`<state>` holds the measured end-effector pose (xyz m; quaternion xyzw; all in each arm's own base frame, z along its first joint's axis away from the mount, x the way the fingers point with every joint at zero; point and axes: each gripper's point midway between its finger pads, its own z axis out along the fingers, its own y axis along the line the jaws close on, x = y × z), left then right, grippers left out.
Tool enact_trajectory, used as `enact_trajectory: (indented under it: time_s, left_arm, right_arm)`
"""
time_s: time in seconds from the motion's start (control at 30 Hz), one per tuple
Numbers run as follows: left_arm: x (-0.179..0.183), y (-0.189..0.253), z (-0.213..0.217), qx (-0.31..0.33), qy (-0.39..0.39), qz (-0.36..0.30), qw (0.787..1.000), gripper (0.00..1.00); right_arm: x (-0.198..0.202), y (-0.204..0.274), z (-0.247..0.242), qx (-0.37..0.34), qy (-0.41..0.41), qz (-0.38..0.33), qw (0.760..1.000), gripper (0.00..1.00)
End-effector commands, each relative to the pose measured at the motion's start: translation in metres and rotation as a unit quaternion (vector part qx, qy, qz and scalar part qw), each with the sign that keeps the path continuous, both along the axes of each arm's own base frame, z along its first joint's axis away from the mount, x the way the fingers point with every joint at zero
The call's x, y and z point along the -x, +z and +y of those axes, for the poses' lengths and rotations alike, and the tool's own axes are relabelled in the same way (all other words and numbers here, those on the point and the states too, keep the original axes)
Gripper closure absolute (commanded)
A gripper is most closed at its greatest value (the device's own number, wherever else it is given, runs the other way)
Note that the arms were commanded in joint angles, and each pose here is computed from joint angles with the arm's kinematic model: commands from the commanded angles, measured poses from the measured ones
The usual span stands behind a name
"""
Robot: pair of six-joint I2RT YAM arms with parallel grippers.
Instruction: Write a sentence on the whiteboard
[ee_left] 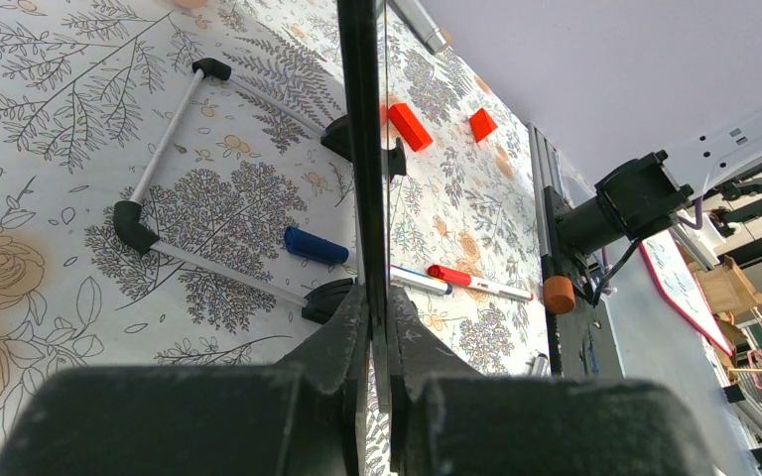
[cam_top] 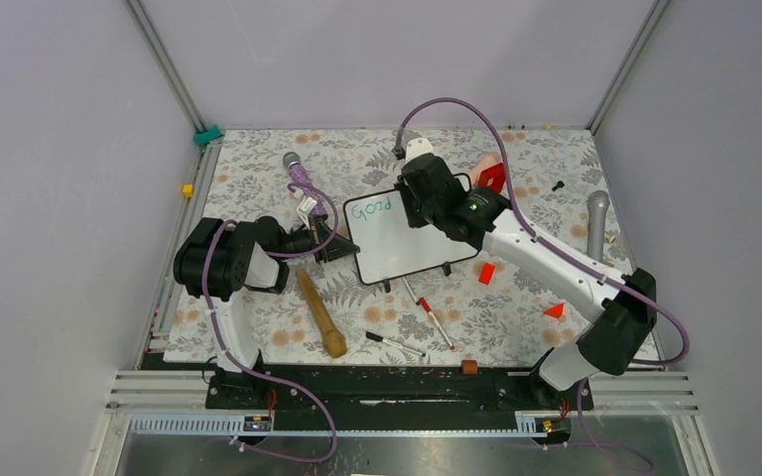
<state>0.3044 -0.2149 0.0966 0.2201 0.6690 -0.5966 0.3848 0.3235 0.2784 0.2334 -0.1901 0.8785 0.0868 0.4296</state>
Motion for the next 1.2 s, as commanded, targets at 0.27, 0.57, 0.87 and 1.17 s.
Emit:
enact_trajectory:
  time_s: [0.27,0.57,0.87,1.17]
  left_arm:
    - [0.003,0.002,-0.001,-0.006,-0.015,-0.050,0.999,1.00]
    - [0.002,0.002,-0.001,-0.006,-0.014,-0.051,0.999,1.00]
    - [0.002,0.002,-0.002,-0.006,-0.014,-0.051,0.999,1.00]
    - [0.002,0.002,-0.002,-0.006,-0.015,-0.050,0.999,1.00]
  right_arm:
    - [-0.005,0.013,-0.023,-0.040,-0.020,-0.059,0.997,1.00]
    - [-0.010,0.004,-0.028,-0.066,-0.023,-0.041,0.997,1.00]
    - [-0.016,0.000,-0.041,-0.047,-0.060,-0.049,0.996,1.00]
    - [-0.014,-0.005,-0.048,-0.035,-0.067,-0.049,0.996,1.00]
